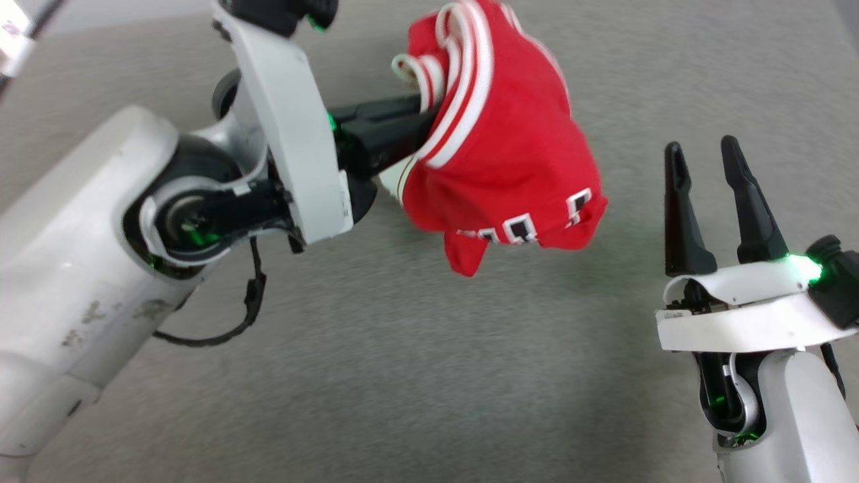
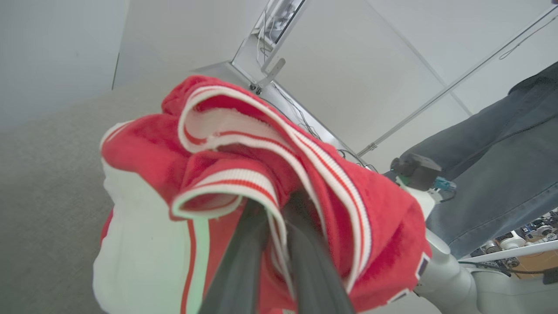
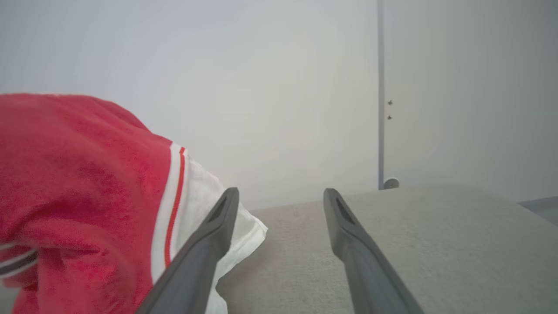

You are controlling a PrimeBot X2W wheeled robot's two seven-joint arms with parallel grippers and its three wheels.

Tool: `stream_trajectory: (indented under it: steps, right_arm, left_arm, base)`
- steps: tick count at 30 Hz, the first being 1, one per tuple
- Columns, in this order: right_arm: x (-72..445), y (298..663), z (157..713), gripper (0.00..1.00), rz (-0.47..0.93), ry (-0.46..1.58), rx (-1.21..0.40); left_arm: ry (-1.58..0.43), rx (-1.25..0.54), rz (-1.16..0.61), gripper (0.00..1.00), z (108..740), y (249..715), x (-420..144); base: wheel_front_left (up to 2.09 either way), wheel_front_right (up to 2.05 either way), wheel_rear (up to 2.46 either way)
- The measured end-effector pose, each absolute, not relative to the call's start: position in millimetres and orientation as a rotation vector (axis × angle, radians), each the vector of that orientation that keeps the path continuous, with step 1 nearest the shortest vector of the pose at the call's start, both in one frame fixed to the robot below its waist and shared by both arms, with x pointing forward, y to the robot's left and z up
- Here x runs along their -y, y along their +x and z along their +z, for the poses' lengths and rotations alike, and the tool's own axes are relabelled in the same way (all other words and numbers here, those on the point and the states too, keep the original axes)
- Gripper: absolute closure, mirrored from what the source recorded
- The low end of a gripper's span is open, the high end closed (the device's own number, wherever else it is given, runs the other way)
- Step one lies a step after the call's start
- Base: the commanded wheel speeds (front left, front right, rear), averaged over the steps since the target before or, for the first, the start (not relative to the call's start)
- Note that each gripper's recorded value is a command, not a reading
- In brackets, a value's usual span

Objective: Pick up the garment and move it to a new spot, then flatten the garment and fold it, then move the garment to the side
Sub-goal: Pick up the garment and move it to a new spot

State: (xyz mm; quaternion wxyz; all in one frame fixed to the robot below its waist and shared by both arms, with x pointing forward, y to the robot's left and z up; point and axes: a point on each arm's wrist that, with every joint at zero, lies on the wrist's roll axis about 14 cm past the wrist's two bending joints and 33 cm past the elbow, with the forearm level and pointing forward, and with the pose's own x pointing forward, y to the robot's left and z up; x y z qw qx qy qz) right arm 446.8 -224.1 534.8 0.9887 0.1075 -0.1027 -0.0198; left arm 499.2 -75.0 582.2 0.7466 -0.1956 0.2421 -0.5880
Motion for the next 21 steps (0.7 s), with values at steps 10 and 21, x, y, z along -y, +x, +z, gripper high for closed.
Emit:
stream_trajectory:
  steps: [10, 21]
  right_arm:
    - [268.8, 410.7, 537.4, 0.00, -0.180, 0.201, 0.201]
    - [281.6, 397.7, 533.0, 0.00, -0.232, 0.226, 0.186]
  left_arm:
    - [-0.197, -0.837, -1.120, 1.00, 452.8, 524.0, 55.0]
    - [0.214, -0.921, -1.107, 1.00, 383.9, 534.8, 37.2]
  base:
    - [0.00, 0.00, 0.00]
    - [0.00, 0.00, 0.00]
